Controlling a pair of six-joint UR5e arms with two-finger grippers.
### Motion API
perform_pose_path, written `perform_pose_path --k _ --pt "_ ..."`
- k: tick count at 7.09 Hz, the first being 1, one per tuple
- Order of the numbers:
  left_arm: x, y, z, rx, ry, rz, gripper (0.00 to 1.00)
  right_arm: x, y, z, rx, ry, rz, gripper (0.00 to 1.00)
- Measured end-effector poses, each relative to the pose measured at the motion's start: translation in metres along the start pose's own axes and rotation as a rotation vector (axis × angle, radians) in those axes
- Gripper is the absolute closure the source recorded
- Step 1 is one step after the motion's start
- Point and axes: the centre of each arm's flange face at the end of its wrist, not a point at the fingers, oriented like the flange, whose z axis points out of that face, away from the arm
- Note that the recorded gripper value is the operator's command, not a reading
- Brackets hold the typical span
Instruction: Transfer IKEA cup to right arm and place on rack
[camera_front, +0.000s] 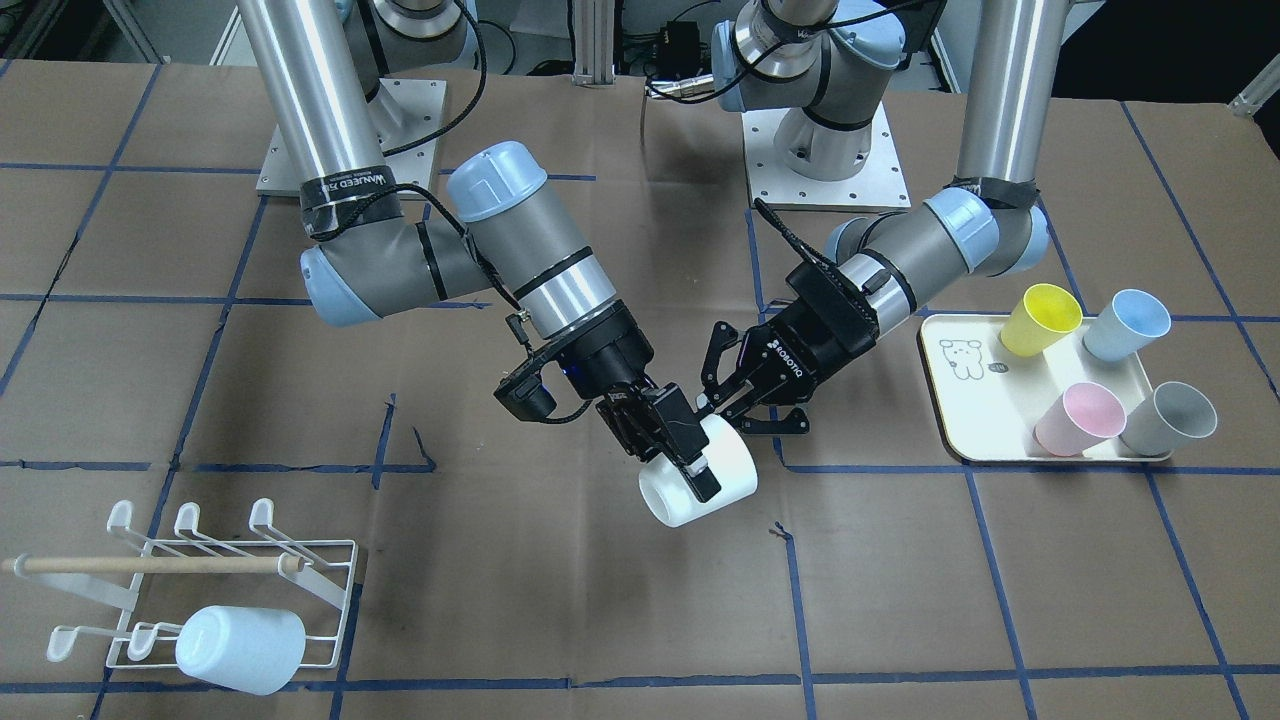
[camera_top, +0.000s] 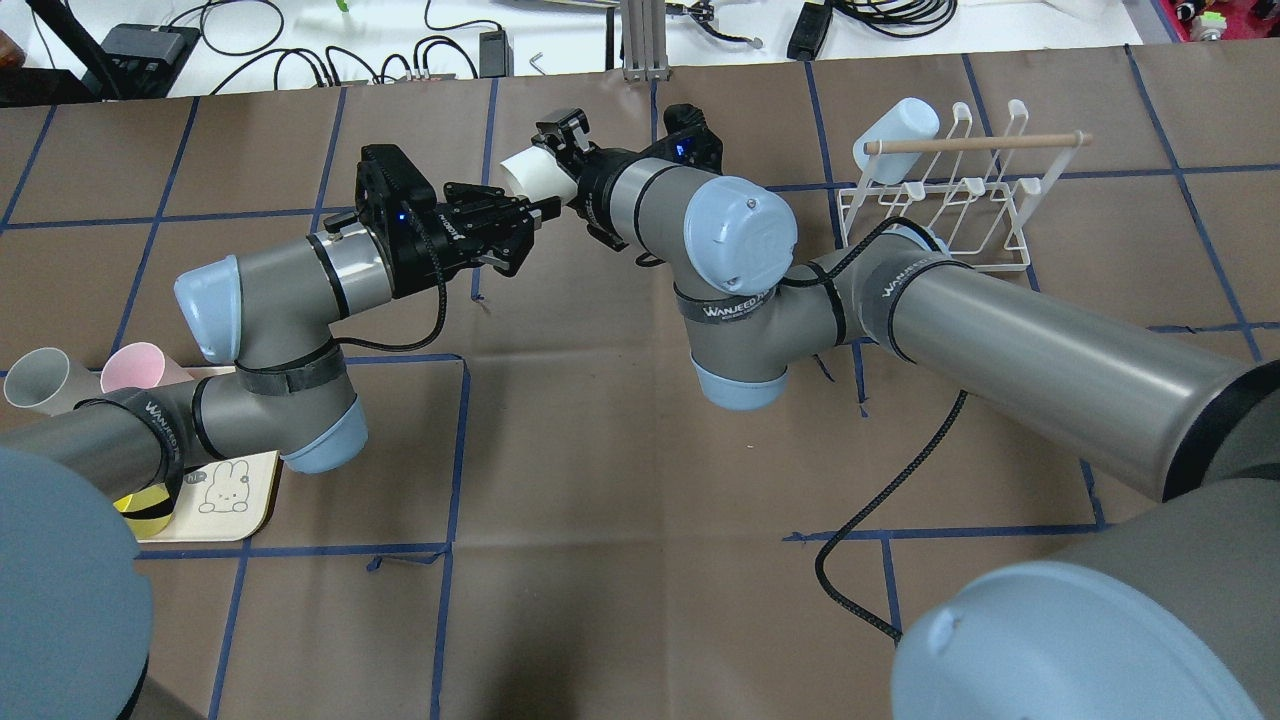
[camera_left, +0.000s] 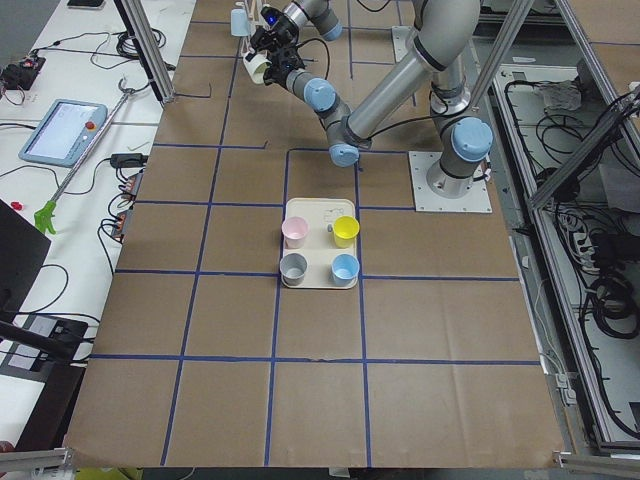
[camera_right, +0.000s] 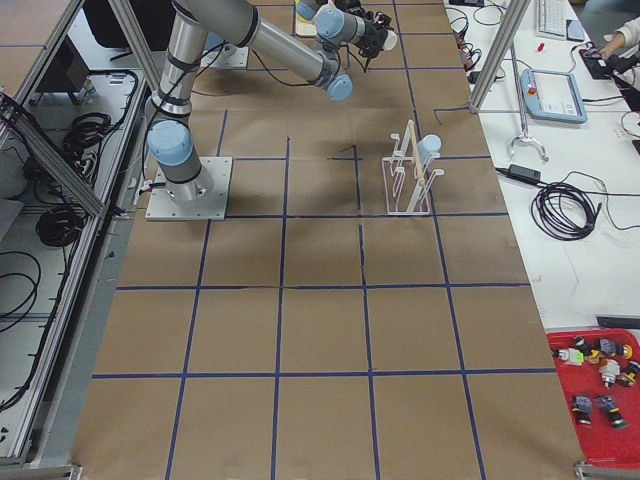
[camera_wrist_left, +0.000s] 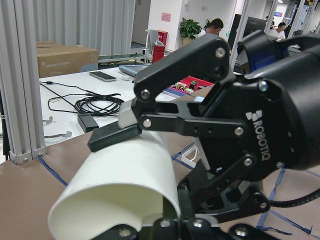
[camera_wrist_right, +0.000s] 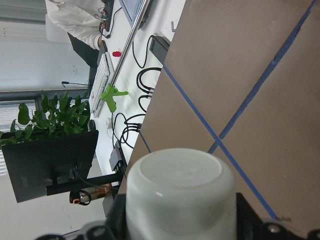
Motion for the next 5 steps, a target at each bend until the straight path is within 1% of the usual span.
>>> perform_pose_path --k 1,2,3,4,5 --pt "-0.004 -0.004 0.001 0.004 -0.001 0.006 0.19 0.000 0.000 0.000 0.001 0.000 -0.001 0.61" --pt "-0.009 -0.011 0.002 0.012 -0.006 0.007 0.10 -0.001 0.000 0.000 0.000 0.000 -0.001 0.61" --pt "-0.012 -0.016 0.003 0.018 -0.008 -0.003 0.04 -0.001 -0.001 0.000 0.001 -0.003 -0.001 0.61" --pt "-0.013 -0.018 0.003 0.021 -0.009 -0.009 0.02 -0.002 -0.001 0.000 0.002 -0.004 -0.002 0.61" --pt "-0.013 -0.019 0.003 0.022 -0.009 -0.011 0.01 -0.002 -0.001 -0.001 0.002 -0.004 -0.002 0.61"
